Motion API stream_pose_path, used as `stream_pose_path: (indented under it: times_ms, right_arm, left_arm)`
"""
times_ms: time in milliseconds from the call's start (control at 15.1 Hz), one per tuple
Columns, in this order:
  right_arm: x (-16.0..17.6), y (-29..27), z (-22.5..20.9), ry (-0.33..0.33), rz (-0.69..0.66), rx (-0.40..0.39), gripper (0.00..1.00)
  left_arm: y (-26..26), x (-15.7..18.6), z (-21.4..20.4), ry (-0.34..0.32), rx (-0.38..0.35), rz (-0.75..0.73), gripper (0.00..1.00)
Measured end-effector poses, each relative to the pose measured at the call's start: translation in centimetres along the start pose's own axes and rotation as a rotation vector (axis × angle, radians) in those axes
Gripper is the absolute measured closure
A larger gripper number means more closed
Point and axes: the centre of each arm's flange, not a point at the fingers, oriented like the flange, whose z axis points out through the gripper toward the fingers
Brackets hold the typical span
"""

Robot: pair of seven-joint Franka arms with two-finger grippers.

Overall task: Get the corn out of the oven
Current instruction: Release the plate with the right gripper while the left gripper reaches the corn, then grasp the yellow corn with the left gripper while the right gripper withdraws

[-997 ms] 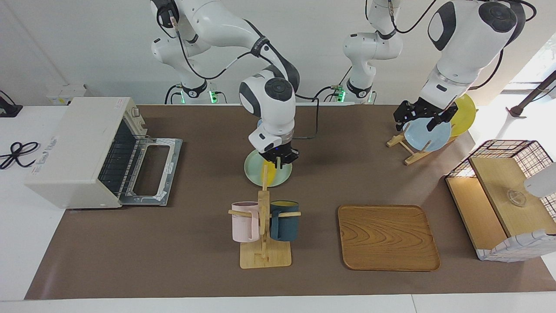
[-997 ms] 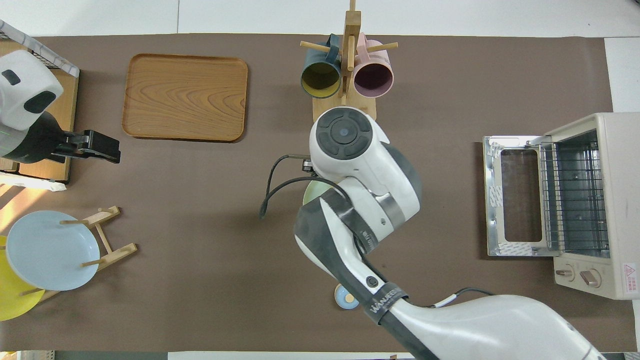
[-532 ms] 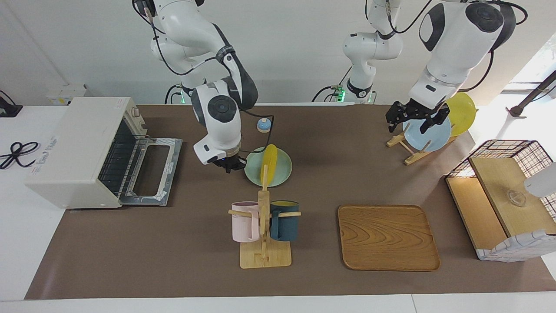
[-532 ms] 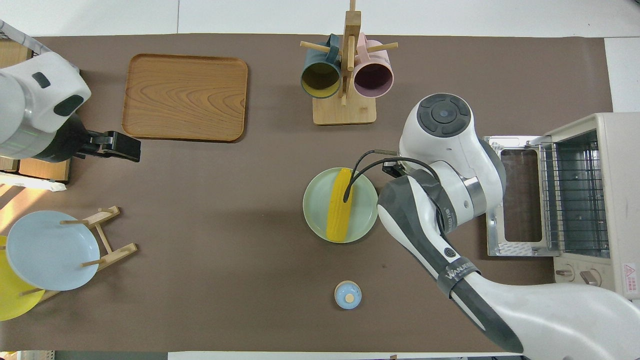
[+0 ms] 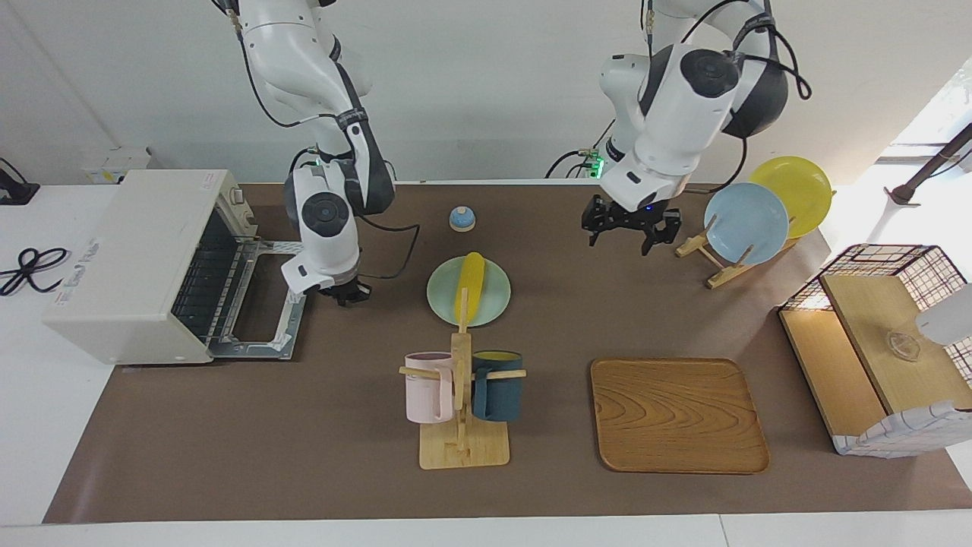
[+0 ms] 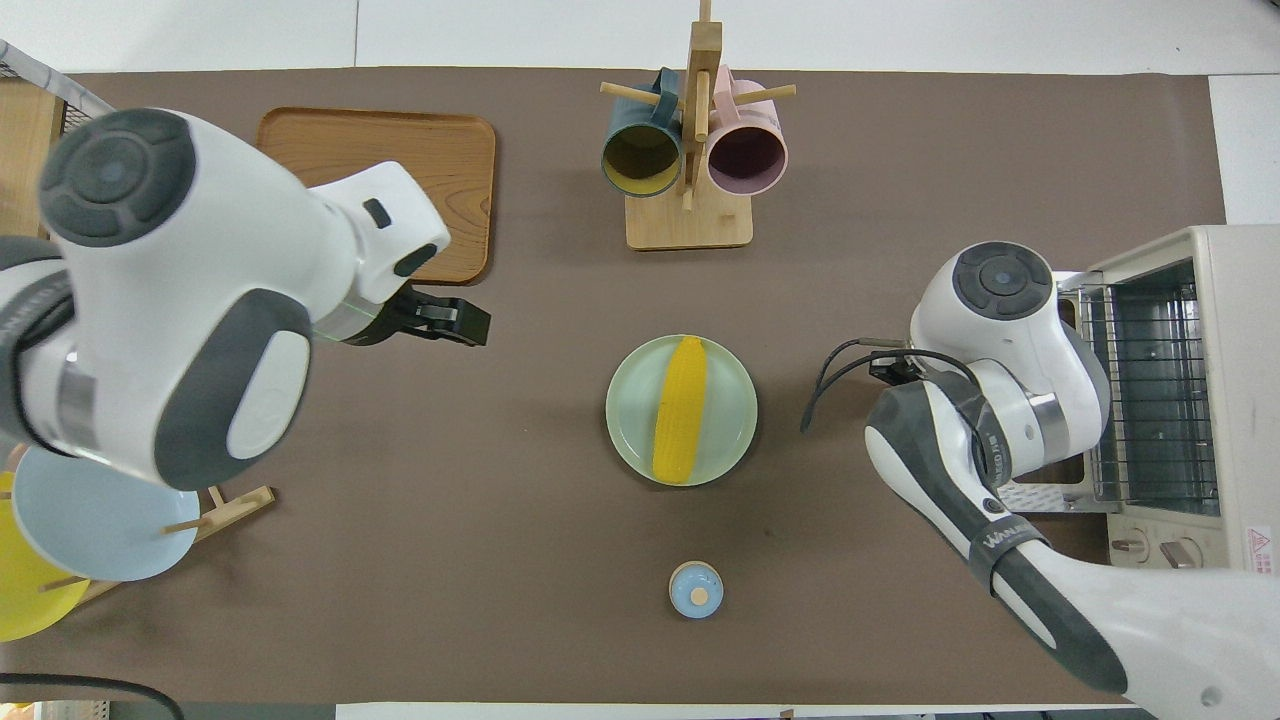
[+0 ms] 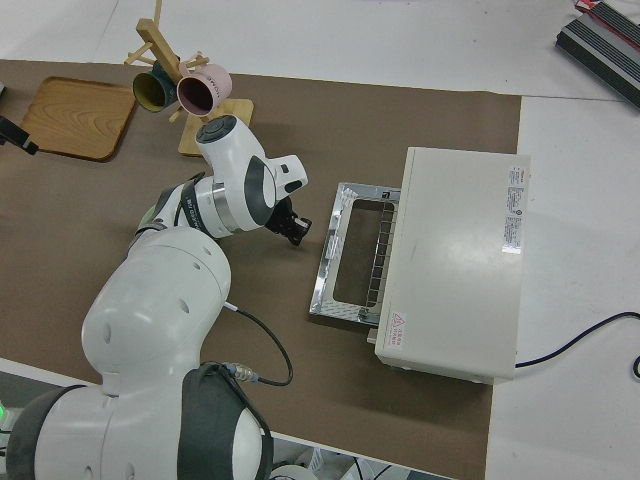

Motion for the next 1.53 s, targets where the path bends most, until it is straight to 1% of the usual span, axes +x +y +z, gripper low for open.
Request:
stream_pose_path:
  times_ms: [133, 266, 465, 598, 731, 930, 1063, 1196, 1395, 1528]
  right_arm:
    - [0.5, 1.8, 0.5, -0.006, -0.004, -0.007, 0.99]
    - [0.5, 2.2, 0.7, -0.005, -0.011, -0.019, 0.99]
    - [0.5, 2.5, 0.8, 0.000, -0.031, -0.037, 0.99]
    - [0.6, 2.9, 0.9, 0.011, -0.067, -0.066, 0.99]
    - [0.3, 2.4, 0.9, 0.022, -0.104, -0.098, 0.99]
    - [0.3, 2.2, 0.3, 0.019, -0.124, -0.121, 0.99]
    - [0.4, 2.4, -2.0, -0.008, -0.155, -0.148, 0.99]
    - [0.4, 3.7, -5.5, -0.027, -0.185, -0.173, 0.99]
    - [0.0, 7.3, -9.8, -0.020, -0.214, -0.179, 0.99]
    - [-0.1, 10.3, -11.6, -0.010, -0.235, -0.173, 0.99]
  left_arm:
    - [4.1, 0.7, 3.2, 0.002, -0.041, 0.002, 0.00]
    - [7.7, 0.9, 6.0, 0.010, -0.063, 0.009, 0.00]
    - [12.6, 0.3, 9.7, 0.005, -0.069, 0.057, 0.00]
    - [15.6, -0.3, 12.8, -0.004, -0.067, 0.094, 0.00]
    - [17.5, -0.8, 15.7, -0.018, -0.063, 0.120, 0.00]
    - [18.7, -1.3, 18.4, -0.042, -0.054, 0.138, 0.00]
    - [19.4, -1.6, 19.5, -0.040, -0.054, 0.148, 0.00]
    - [19.5, -1.6, 20.0, -0.035, -0.056, 0.148, 0.00]
    - [19.9, -2.4, 21.2, -0.024, -0.057, 0.154, 0.00]
    - [20.3, -3.2, 22.3, -0.017, -0.058, 0.156, 0.00]
